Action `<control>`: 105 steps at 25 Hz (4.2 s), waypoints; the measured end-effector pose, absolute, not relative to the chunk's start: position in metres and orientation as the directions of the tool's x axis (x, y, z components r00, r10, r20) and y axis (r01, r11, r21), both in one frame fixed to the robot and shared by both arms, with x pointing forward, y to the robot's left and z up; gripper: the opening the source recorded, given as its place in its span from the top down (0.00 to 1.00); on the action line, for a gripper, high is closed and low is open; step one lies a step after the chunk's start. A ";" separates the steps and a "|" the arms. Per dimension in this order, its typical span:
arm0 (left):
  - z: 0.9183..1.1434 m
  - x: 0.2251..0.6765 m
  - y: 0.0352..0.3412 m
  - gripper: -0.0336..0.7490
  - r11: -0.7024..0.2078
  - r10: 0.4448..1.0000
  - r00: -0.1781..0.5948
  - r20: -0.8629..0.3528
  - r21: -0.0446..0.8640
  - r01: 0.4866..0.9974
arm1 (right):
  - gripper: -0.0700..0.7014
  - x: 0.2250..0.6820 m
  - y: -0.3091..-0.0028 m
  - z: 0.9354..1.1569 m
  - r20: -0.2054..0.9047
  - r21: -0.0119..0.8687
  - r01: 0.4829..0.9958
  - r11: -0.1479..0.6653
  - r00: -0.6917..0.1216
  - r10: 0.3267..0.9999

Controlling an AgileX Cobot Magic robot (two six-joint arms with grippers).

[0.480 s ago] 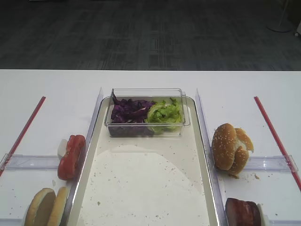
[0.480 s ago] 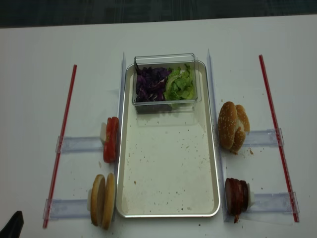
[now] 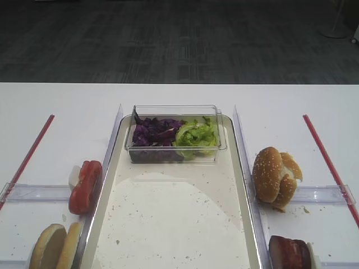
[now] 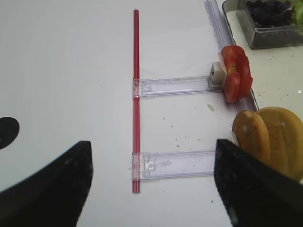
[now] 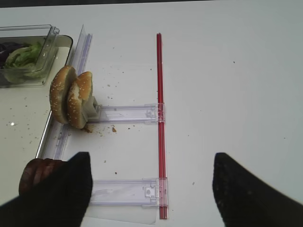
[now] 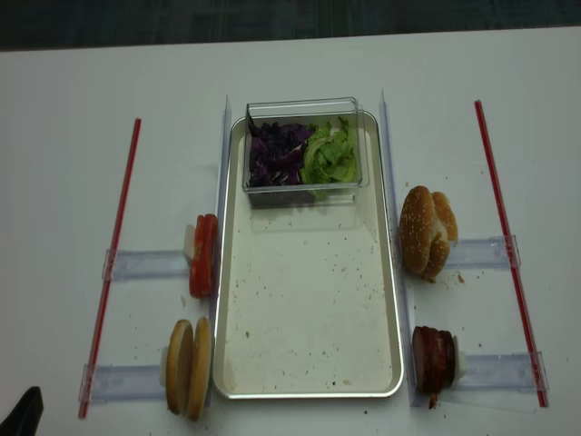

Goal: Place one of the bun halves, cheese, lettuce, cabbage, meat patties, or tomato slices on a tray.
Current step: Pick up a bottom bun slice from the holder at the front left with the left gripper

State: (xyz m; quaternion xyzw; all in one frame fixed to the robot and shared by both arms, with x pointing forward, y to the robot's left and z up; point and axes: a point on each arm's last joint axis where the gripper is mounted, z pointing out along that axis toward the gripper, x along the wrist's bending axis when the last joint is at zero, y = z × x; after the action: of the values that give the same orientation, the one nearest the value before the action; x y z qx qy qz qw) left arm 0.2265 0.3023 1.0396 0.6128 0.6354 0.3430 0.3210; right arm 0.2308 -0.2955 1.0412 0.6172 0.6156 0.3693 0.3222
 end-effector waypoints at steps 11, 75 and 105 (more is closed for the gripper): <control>1.040 0.226 0.302 0.33 0.014 0.999 -0.043 0.012 0.829 0.559 | 0.19 0.231 -0.296 1.041 0.059 0.852 0.522 -0.034 -0.031 0.998; 1.012 0.358 0.262 0.37 0.062 0.990 -0.038 -0.134 0.180 0.982 | 0.19 0.231 -0.296 1.041 0.059 0.852 0.522 -0.034 -0.031 0.998; 1.003 0.394 0.142 0.37 -0.100 0.991 0.113 -0.070 0.167 0.981 | 0.19 0.231 -0.296 1.041 0.059 0.852 0.522 -0.034 -0.031 0.998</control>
State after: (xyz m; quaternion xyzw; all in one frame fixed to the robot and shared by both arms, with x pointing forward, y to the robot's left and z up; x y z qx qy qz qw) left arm 0.3943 0.1421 1.0027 0.7412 0.6651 0.0300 0.0857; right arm 0.2308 -0.2955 1.0412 0.6172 0.6156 0.3693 0.3222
